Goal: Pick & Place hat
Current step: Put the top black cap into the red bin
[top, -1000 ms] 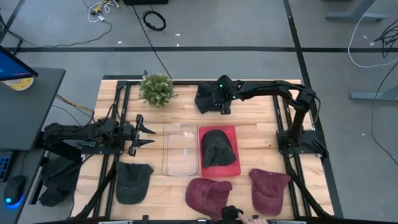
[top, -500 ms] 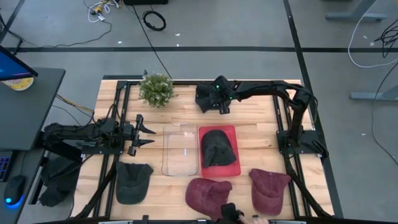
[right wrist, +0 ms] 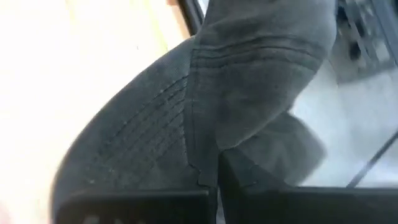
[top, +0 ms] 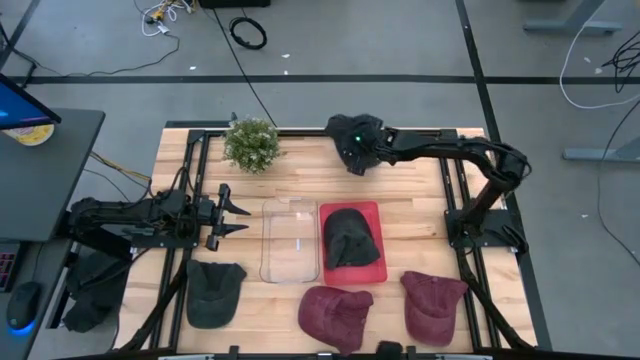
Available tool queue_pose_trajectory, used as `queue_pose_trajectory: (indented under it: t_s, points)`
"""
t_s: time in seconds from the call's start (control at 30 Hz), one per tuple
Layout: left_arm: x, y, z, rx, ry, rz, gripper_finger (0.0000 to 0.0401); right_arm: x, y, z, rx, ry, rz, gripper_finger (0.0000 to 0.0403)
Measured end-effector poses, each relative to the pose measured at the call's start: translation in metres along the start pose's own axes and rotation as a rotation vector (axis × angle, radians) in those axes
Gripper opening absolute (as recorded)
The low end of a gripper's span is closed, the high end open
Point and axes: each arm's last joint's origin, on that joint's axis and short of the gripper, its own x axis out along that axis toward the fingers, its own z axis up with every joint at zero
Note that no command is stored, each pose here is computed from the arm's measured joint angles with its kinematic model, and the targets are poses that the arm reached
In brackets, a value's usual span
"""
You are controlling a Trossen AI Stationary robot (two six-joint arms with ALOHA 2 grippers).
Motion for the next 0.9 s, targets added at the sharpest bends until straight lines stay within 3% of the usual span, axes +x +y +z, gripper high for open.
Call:
queue_pose_trajectory:
  t_s: [0.2,0.37,0.73,0.9]
  points:
    - [0.0,0.0,0.0,0.0,0.0,0.0,0.0167,-0.042,0.015,-0.005,0.166,0.054,-0.038,0.0001]
    - [0.0,0.0,0.0,0.0,0.0,0.0,0.0167,-0.072,0.04,-0.011,0.188,0.09,-0.097,0.0]
    - [0.0,0.0,0.0,0.0,0.0,0.0,0.0167,-0.114,0.09,-0.007,0.33,0.015,0.005,0.0]
    - [0.0,0.0,0.0,0.0,0.001,0.0,0.0167,-0.144,0.109,-0.006,0.412,-0.026,-0.011,0.0]
